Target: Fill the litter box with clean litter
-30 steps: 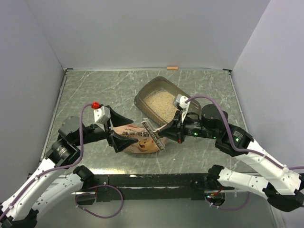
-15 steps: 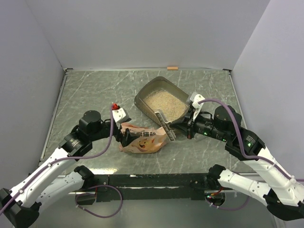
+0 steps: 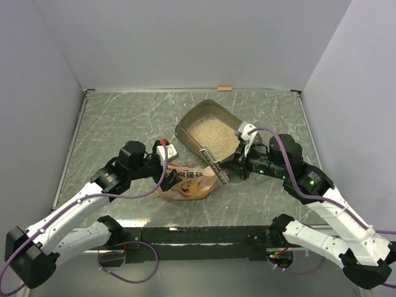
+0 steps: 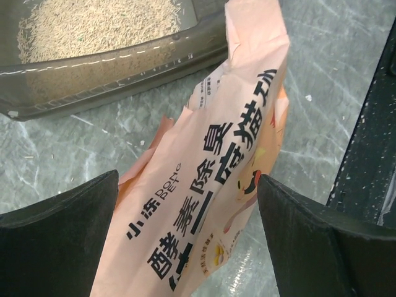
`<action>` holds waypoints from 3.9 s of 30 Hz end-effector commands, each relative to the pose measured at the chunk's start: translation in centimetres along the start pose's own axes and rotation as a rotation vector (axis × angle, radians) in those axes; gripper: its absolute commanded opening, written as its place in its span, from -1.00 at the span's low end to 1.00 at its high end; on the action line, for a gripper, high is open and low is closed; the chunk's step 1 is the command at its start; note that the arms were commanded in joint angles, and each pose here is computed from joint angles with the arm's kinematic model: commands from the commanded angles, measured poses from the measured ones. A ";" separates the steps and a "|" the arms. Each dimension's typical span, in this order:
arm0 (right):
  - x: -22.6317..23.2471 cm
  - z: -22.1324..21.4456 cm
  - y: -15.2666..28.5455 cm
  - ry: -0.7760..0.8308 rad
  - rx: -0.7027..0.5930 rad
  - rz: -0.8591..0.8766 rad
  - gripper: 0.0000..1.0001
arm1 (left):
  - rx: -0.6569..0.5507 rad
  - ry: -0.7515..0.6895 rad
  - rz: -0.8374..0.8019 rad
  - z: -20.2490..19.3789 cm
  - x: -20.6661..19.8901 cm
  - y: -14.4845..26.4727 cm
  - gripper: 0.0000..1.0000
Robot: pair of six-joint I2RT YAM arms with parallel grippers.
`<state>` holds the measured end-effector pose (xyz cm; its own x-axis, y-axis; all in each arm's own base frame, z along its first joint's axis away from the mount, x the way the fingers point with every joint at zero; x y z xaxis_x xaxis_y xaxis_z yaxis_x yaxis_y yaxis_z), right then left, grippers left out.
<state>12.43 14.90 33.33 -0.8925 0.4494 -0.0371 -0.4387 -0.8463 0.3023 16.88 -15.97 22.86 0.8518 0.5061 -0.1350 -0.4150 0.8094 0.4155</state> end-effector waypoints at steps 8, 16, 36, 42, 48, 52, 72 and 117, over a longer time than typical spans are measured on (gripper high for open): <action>0.1 -0.1 0.2 0.043 -0.084 0.036 -1.00 | 0.061 -0.028 0.043 -0.2 1.0 -0.8 0.95; -1.1 -0.1 -1.7 0.023 -0.048 0.025 -1.00 | 0.114 0.016 0.004 -1.1 0.9 -1.6 -0.75; -3.6 1.1 -7.7 0.368 -0.176 0.224 -1.00 | 0.020 0.019 -0.024 -1.0 -0.1 -0.4 -0.98; -3.7 1.5 -8.4 0.398 -0.188 0.263 -1.00 | 0.014 0.022 -0.026 -0.8 -0.2 -0.4 -0.98; -3.7 0.6 -9.2 0.372 -0.163 0.307 -1.00 | 0.014 0.028 -0.009 -0.8 -0.1 -0.4 -0.96; -3.5 -0.3 -9.4 0.360 -0.148 0.322 -1.00 | 0.012 0.028 -0.003 -0.7 0.0 -0.3 -0.92; -2.8 -0.6 -8.2 0.333 -0.150 0.323 -1.00 | 0.032 0.043 -0.004 -0.8 0.0 -0.5 -0.93; -2.8 -9.2 -12.7 0.367 0.396 0.418 -1.00 | -0.004 0.063 0.039 0.5 0.0 0.0 -0.95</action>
<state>19.69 22.03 23.38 -0.9746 -0.0840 -0.2077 -0.0642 -0.7836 0.6180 16.50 -16.01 20.10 0.8065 0.5471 -0.2239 -0.3710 0.7633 0.5288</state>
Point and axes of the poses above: each gripper's point midway between its finger pads, its own y axis back along the fingers, its own x axis along the line the jaws close on, z = x × y, the point moved 9 cm from there along y, back along the fingers, and after that the axes turned 10 degrees about y, right-handed, at the moved point
